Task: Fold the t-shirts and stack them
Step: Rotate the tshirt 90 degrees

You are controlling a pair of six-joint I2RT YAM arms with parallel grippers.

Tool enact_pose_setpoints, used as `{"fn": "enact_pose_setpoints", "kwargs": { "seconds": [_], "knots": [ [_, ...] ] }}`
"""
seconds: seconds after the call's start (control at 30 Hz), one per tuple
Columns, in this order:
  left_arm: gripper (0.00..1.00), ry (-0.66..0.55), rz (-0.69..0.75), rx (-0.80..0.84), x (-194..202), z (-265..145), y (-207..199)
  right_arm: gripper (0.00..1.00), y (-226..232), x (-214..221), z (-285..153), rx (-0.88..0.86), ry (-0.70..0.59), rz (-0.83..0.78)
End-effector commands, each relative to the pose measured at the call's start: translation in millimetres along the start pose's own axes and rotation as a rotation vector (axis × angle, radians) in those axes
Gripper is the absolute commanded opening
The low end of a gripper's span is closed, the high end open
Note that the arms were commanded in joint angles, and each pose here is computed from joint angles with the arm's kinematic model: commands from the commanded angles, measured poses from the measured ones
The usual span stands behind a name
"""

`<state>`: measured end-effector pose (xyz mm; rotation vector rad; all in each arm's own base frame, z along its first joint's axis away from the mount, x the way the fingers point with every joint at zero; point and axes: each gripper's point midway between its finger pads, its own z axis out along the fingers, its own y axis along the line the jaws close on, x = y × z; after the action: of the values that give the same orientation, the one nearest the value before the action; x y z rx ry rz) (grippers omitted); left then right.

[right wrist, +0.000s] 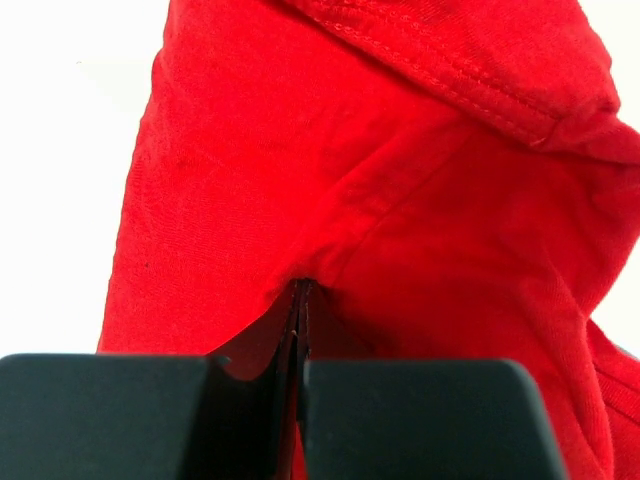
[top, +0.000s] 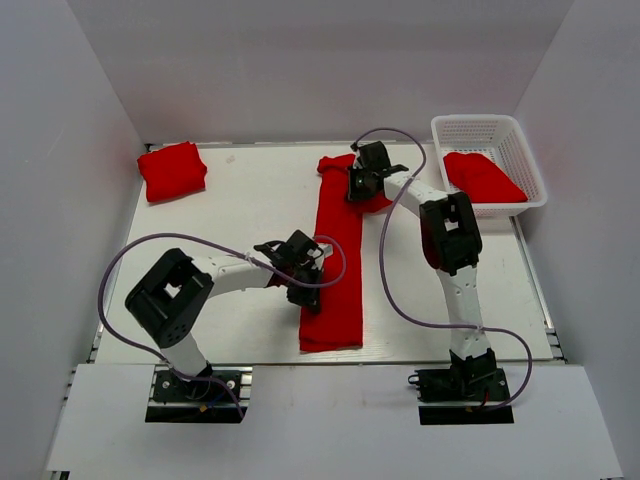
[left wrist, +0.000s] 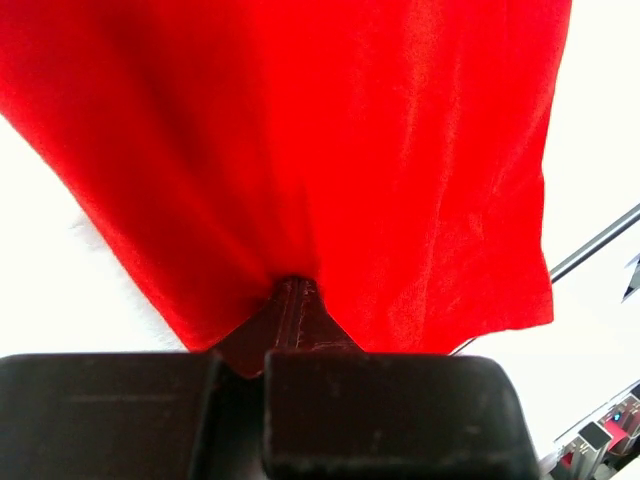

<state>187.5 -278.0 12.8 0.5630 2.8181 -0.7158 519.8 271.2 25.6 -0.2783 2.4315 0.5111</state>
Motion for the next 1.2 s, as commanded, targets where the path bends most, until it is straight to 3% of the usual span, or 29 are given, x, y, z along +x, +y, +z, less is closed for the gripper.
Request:
{"fn": "enact_pose_setpoints", "kwargs": {
  "seconds": [0.0,0.5,0.67,0.73,0.8,0.83,0.87,0.9,0.93,0.97,1.07,1.13,1.17],
  "knots": [
    [0.0,0.141,-0.007,-0.258,46.5,3.5,68.0,0.0,-20.4,11.4,2.7,0.057,0.039,-0.037],
    [0.0,0.182,-0.095,-0.299,81.8,-5.8,85.4,0.0,17.0,-0.3,27.5,-0.023,0.018,-0.039],
    [0.0,0.107,-0.065,-0.244,53.3,-13.3,71.0,0.0,24.6,-14.8,17.3,-0.032,-0.003,-0.056],
    [0.01,0.057,-0.03,-0.222,32.6,-23.9,59.6,0.02,33.8,-45.1,-8.3,-0.045,-0.075,-0.087],
    [0.07,0.003,0.007,-0.199,13.0,-40.4,46.7,0.2,42.5,-77.1,-39.4,-0.052,-0.154,-0.125],
    [0.25,-0.045,0.03,-0.169,-7.3,-51.2,32.9,0.3,49.1,-89.8,-52.7,-0.061,-0.184,-0.139],
    [0.32,-0.068,0.036,-0.16,-15.9,-59.3,26.4,0.51,61.0,-116.3,-88.7,-0.071,-0.255,-0.168],
    [0.39,-0.11,0.058,-0.133,-26.3,-71.8,16.0,0.6,63.6,-122.9,-101.1,-0.068,-0.272,-0.179],
    [0.55,-0.145,0.067,-0.12,-38.6,-85.0,6.1,0.67,65.4,-128.3,-113.8,-0.063,-0.287,-0.189],
    [0.61,-0.174,0.063,-0.114,-46.6,-95.1,3.8,0.77,72.3,-145.0,-151.7,-0.062,-0.342,-0.204],
    [0.74,-0.283,0.061,-0.083,-69.2,-130.8,-10.5,0.9,74.4,-145.1,-204.1,-0.04,-0.374,-0.213],
    [0.78,-0.333,0.033,-0.067,-77.1,-148.0,-16.4,0.9,76.4,-129.7,-226.1,-0.045,-0.36,-0.209],
    [0.84,-0.357,0.027,-0.065,-77.3,-158.4,-15.3,0.9,74.7,-117.4,-238.6,-0.046,-0.355,-0.202]
  ]
}}
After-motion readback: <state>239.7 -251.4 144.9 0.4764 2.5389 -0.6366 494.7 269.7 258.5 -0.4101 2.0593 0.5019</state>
